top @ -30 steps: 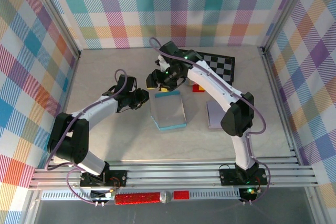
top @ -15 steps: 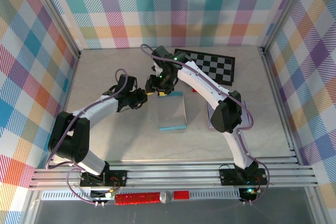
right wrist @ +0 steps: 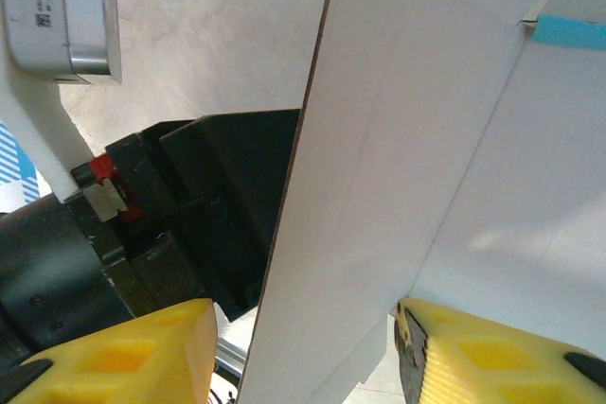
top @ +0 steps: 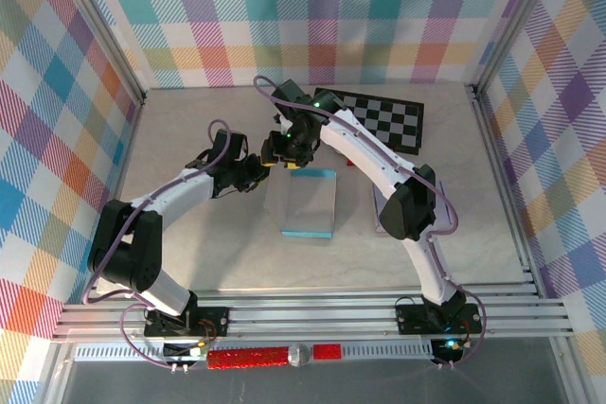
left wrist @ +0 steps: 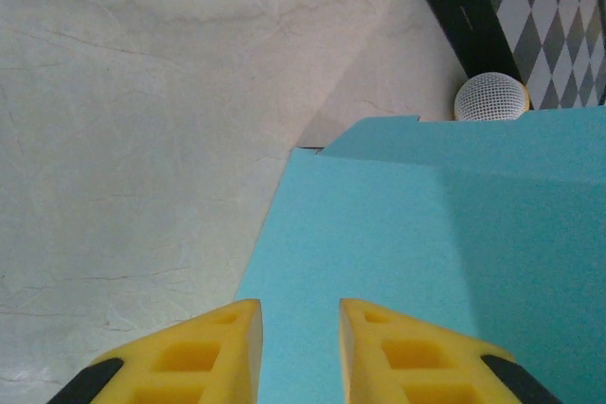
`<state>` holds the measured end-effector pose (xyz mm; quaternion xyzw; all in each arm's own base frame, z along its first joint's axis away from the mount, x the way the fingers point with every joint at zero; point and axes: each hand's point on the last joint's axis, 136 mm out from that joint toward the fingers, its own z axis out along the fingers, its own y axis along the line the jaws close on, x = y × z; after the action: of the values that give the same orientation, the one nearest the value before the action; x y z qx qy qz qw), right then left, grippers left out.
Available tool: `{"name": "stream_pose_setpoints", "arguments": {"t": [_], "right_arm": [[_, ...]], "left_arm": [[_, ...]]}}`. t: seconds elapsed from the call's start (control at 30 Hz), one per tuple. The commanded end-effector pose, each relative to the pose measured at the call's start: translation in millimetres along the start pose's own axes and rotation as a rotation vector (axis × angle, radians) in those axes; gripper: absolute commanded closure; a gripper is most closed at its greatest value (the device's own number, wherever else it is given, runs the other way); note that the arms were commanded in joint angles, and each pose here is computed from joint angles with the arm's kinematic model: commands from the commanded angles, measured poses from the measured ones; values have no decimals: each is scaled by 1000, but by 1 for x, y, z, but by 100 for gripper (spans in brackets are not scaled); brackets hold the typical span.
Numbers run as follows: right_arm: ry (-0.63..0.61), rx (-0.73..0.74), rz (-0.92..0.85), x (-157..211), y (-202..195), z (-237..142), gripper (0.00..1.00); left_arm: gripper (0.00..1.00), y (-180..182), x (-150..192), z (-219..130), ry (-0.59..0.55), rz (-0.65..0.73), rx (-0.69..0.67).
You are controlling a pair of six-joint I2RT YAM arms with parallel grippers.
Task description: Fold the paper box
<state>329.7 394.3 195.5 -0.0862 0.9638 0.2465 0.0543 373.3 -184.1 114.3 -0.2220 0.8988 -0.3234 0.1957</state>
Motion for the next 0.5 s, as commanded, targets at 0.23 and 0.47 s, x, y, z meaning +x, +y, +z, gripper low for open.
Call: {"name": "stream_pose_setpoints", "arguments": {"t": [0.23, 0.47], "right_arm": [[20, 43, 142, -2, -15, 7, 57], [-2, 72, 285, -10, -27, 2, 78]], "left_arm": [[74, -15, -1, -2, 8, 47, 31], [71, -8, 0, -20, -15, 123, -66]]}}
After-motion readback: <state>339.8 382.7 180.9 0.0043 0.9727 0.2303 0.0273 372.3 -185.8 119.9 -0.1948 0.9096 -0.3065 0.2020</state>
